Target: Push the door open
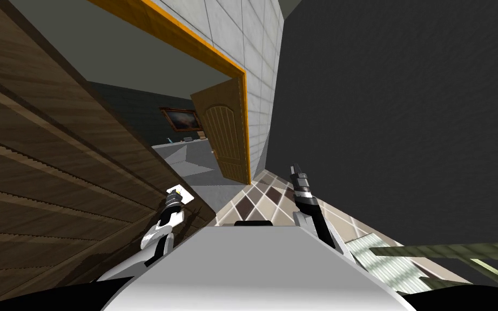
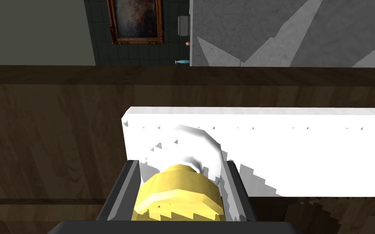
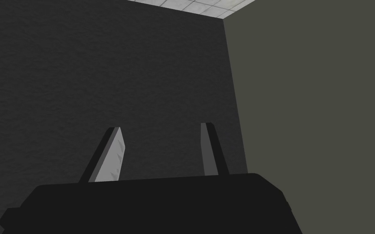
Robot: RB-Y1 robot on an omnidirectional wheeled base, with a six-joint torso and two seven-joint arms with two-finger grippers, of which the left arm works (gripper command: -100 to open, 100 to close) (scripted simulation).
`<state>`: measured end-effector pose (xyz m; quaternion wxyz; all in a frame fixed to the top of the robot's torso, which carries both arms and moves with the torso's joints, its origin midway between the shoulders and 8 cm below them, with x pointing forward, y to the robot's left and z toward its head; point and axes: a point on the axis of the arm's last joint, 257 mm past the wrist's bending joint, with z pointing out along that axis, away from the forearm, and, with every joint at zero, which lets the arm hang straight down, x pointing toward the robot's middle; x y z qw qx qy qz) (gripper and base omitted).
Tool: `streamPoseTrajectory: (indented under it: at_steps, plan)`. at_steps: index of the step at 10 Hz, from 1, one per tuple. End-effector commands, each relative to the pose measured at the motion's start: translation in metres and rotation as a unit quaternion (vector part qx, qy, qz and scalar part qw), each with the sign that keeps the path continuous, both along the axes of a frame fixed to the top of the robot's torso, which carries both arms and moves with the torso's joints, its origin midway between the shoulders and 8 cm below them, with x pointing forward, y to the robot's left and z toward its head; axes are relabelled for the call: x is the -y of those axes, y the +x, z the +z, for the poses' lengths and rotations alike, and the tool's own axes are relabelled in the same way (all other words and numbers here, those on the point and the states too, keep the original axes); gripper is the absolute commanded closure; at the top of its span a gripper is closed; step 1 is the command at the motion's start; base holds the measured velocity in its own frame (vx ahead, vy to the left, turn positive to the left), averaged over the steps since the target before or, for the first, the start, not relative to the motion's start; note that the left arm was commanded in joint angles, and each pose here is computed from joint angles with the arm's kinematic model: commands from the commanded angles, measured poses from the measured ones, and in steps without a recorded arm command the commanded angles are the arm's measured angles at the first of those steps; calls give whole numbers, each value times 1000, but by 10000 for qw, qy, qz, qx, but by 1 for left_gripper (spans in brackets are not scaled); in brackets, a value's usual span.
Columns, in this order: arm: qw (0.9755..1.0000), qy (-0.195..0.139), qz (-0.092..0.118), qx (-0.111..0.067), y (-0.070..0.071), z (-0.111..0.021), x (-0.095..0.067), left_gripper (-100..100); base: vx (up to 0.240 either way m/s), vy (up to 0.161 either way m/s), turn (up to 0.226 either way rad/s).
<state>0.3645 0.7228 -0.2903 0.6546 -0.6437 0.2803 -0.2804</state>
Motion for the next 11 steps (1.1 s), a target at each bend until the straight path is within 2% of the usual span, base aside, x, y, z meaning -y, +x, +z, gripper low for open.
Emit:
streamPoseTrajectory:
  at_steps: [1,3,5,8,9,10,11]
  plan:
    - [9999,-21,138,-1,-13,-2,-8,100,112,25,-58]
    - [9996,-39,273,-3,-26,-5,-15,100,166,54,-28]
    - [9987,-69,512,-5,-50,-8,-27,100,197,81,-56]
    - [9952,-113,971,-11,-96,-14,-49,100,190,106,-96]
    - [9943,-120,1056,-12,-105,-15,-53,100,164,123,-74]
    - [9923,-131,1231,-14,-123,-16,-61,100,144,117,-95]
    - [9921,-157,1245,-40,-125,-19,-60,100,98,74,-34]
